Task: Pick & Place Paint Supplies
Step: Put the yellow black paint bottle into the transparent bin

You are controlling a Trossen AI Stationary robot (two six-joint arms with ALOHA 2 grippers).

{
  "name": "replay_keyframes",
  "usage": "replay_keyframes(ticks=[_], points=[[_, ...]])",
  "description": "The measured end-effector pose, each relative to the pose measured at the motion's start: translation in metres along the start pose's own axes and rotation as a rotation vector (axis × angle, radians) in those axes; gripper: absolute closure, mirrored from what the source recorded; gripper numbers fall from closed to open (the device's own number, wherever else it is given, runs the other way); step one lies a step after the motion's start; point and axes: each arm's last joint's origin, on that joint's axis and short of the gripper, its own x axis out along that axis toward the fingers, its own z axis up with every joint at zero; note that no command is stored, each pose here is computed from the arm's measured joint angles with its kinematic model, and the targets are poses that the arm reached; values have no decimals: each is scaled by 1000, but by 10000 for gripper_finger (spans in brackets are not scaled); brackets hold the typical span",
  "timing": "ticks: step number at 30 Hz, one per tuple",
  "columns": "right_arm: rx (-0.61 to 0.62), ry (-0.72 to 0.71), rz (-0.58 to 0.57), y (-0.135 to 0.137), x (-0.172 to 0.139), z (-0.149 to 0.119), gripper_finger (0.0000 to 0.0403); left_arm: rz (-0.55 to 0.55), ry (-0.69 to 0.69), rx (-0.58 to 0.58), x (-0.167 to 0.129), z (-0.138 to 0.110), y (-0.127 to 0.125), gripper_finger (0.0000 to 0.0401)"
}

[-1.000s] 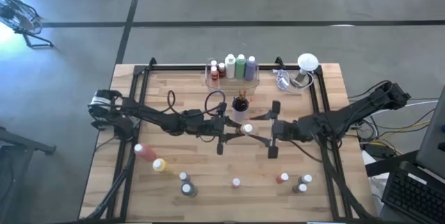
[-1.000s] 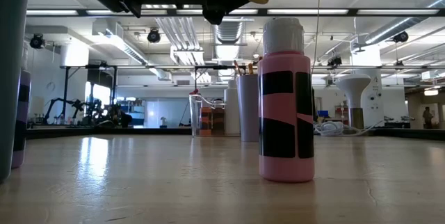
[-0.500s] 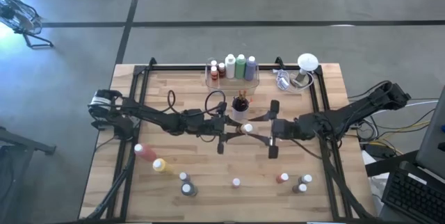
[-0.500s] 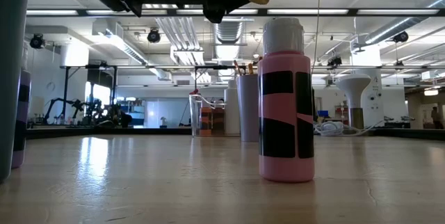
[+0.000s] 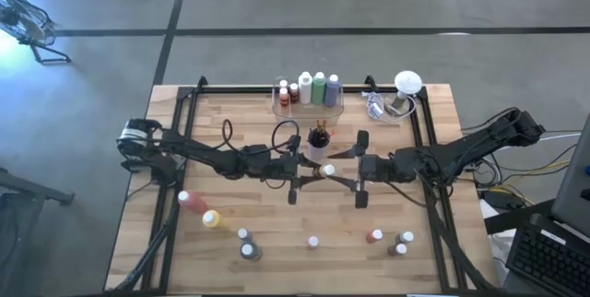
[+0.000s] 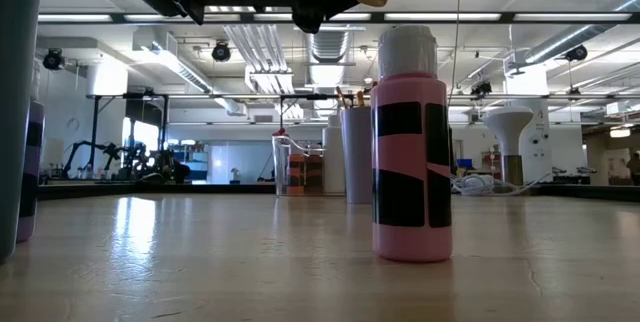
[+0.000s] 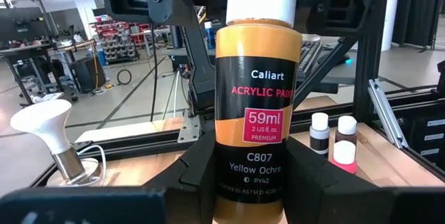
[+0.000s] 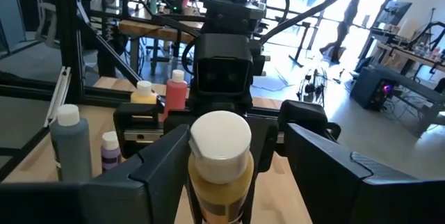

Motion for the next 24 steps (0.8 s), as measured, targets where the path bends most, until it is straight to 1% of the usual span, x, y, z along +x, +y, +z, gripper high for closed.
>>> replay_keyframes(ticks=[8,14,17,24], points=[[-6,18,-9,0,5,-4,164,0,0,5,0,0,0,284],[-34,29,-11,2,16,-3,186,-2,7,9,0,-1,0,284],[-46,46,-14,1,15,0,200,0,19,6,0,-2,0,284],[-19,87,-10,-1,11,0,218,4,24,9,0,-2,0,284]])
